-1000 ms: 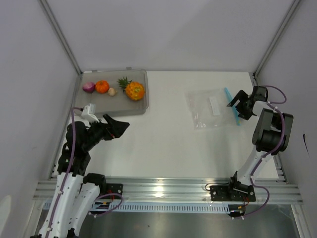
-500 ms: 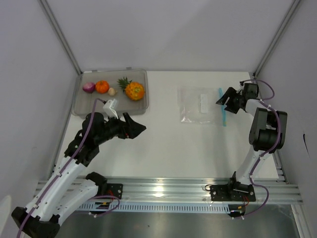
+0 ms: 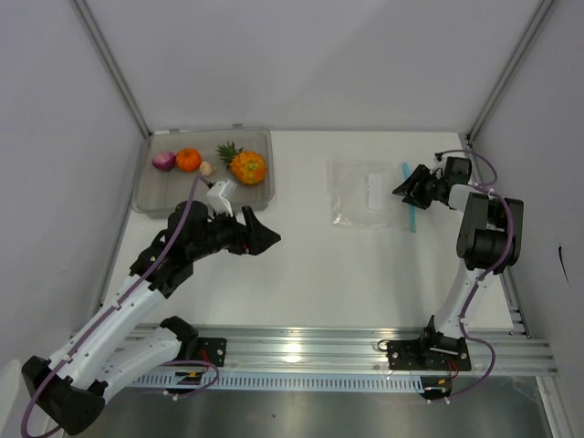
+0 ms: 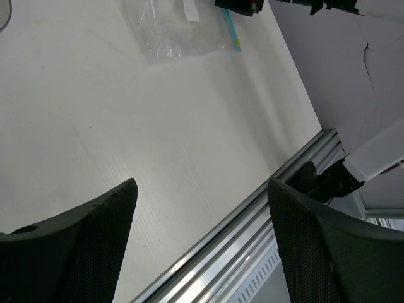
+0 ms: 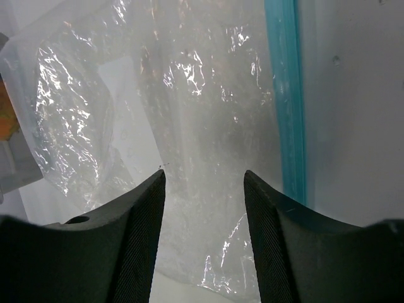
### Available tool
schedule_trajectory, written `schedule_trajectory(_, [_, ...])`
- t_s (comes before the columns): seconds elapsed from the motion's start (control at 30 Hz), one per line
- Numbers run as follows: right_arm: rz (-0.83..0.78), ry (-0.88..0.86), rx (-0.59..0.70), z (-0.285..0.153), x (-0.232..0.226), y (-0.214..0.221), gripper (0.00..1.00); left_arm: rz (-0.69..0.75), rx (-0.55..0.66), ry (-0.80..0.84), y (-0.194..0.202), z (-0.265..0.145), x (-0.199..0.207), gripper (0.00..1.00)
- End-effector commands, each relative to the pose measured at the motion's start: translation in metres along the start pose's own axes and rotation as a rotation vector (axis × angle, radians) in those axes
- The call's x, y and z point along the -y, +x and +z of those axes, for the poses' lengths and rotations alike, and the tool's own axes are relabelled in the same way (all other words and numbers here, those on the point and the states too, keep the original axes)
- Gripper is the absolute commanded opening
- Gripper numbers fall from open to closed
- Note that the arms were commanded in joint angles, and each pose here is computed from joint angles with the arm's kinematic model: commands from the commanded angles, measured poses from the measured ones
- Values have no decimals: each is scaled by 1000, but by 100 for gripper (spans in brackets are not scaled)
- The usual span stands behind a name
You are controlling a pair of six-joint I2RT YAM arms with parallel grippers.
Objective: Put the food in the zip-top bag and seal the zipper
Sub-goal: Pick up the zipper food storage bag at the center of the board.
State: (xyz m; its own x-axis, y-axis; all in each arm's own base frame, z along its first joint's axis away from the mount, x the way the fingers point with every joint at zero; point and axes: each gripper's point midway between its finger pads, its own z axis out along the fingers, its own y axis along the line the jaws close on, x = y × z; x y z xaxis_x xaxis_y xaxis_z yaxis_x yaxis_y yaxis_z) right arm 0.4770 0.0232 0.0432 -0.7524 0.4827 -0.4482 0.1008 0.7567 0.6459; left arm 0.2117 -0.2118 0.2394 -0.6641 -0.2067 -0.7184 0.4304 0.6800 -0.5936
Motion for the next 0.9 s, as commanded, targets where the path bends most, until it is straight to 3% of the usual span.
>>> schedule_trajectory(0.0, [-55, -45, 107, -22, -22, -35, 56, 54, 58, 37, -22, -2, 18, 85])
schedule_trajectory(0.33, [-12, 34, 179, -36, 1, -72, 60, 78, 19, 65, -21, 8, 29, 85])
schedule_trajectory(0.87, [3, -2, 91, 8, 14, -62, 54, 94, 8, 61, -27, 10, 32, 85])
